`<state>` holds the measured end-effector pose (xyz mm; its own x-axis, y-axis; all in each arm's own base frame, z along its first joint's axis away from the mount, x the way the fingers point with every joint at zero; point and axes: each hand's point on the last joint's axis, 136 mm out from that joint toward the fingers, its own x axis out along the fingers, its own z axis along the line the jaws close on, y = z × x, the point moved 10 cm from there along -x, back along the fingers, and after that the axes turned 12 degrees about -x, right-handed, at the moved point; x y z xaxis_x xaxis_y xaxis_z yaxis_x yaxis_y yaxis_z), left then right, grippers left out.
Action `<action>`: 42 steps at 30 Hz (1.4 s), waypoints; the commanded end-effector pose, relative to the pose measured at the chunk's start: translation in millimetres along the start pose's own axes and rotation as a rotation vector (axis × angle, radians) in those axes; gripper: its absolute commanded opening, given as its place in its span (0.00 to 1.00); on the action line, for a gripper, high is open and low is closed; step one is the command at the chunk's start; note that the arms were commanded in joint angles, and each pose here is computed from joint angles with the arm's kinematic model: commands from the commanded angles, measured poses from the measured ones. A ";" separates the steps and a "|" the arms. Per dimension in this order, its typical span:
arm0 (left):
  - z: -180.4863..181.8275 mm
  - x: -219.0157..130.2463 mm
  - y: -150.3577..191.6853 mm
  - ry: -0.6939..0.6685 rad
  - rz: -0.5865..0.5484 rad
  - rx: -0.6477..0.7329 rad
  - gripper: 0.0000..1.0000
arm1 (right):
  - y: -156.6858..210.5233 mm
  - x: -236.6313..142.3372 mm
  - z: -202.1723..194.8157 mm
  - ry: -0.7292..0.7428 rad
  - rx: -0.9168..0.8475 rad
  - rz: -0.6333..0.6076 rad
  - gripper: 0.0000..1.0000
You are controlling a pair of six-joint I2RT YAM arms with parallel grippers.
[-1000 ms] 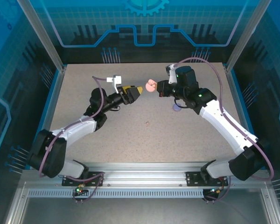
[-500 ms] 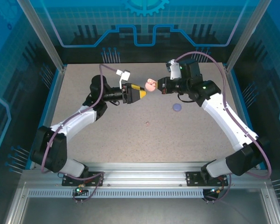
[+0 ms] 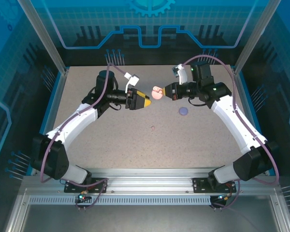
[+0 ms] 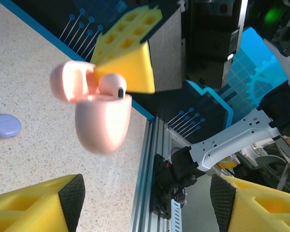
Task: Insert wireless bluetooth earbuds into charging case
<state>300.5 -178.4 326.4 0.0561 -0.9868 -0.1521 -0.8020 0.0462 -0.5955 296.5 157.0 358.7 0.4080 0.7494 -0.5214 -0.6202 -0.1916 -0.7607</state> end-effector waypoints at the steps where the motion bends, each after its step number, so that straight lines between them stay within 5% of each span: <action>1: -3.6 0.6 -5.8 0.029 0.047 0.012 0.71 | 5.2 2.3 8.6 -0.061 -0.023 0.014 0.00; 16: 6.9 20.2 -13.3 0.047 0.125 -0.009 0.63 | 4.5 6.5 16.7 -0.087 -0.035 0.018 0.00; 42: 10.1 28.6 -20.1 0.070 0.129 0.021 0.34 | 3.5 13.8 15.4 -0.087 -0.032 0.033 0.00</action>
<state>323.7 -202.1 313.9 -0.0565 -0.9759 -0.2110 -0.8238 0.1649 -0.5423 291.3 170.5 351.0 0.3510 0.7751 -0.5253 -0.6268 -0.2223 -0.7468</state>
